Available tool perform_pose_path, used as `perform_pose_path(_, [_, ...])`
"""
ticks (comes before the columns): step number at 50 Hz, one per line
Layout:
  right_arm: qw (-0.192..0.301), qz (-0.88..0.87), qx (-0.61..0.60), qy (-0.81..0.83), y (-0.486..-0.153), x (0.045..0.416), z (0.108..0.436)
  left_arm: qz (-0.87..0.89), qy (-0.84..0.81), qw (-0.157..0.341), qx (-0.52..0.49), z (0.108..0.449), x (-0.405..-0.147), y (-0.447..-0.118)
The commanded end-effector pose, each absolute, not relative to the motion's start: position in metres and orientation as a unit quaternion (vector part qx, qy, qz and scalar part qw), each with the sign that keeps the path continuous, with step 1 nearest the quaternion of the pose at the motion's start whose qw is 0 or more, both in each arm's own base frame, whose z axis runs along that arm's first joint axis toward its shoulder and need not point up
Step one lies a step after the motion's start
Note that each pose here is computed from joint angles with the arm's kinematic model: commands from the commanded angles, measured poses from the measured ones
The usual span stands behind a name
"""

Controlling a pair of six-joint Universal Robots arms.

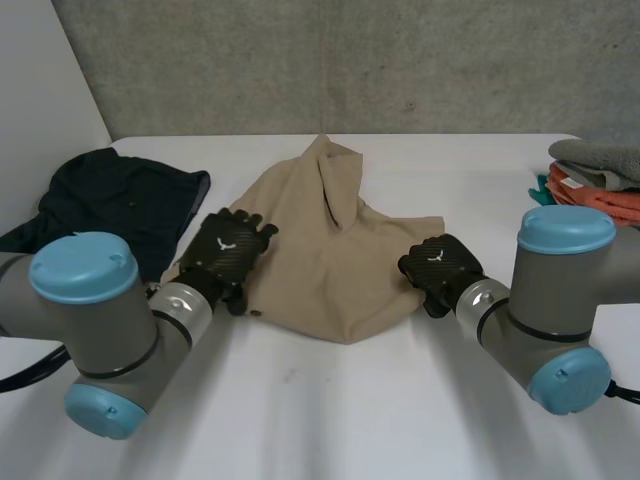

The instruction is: Fold the laundry.

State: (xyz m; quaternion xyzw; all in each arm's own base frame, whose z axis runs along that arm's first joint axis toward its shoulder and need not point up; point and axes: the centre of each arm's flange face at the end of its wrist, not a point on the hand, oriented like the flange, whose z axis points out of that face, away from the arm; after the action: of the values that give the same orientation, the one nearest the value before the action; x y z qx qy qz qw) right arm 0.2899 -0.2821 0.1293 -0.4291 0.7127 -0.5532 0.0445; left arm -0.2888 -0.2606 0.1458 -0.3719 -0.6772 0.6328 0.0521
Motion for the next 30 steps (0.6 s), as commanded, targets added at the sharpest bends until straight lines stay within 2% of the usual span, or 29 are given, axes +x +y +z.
perform_pose_path(1, [0.045,-0.556,-0.427,0.712,-0.280,0.293,0.129,0.612,-0.688,0.053,-0.387,0.128,-0.295,-0.257])
perform_pose_path(8, [0.040,-0.563,-0.420,0.710,-0.280,0.295,0.133,0.619,-0.688,0.037,-0.377,0.129,-0.296,-0.268])
perform_pose_path(19, [0.054,-0.611,-0.358,0.704,-0.285,0.289,0.178,0.675,-0.666,-0.066,-0.311,0.162,-0.281,-0.310])
perform_pose_path(23, [0.057,-0.622,-0.346,0.700,-0.287,0.286,0.194,0.719,-0.618,-0.101,-0.302,0.192,-0.277,-0.336])
perform_pose_path(26, [0.054,-0.630,-0.337,0.698,-0.292,0.282,0.204,0.782,-0.544,-0.107,-0.283,0.242,-0.283,-0.354])
perform_pose_path(27, [0.054,-0.631,-0.334,0.698,-0.292,0.281,0.207,0.800,-0.520,-0.104,-0.279,0.257,-0.286,-0.357])
perform_pose_path(28, [0.052,-0.634,-0.330,0.698,-0.294,0.280,0.210,0.833,-0.475,-0.096,-0.267,0.286,-0.292,-0.361])
perform_pose_path(30, [0.054,-0.635,-0.326,0.698,-0.295,0.280,0.212,0.861,-0.429,-0.083,-0.260,0.315,-0.300,-0.361])
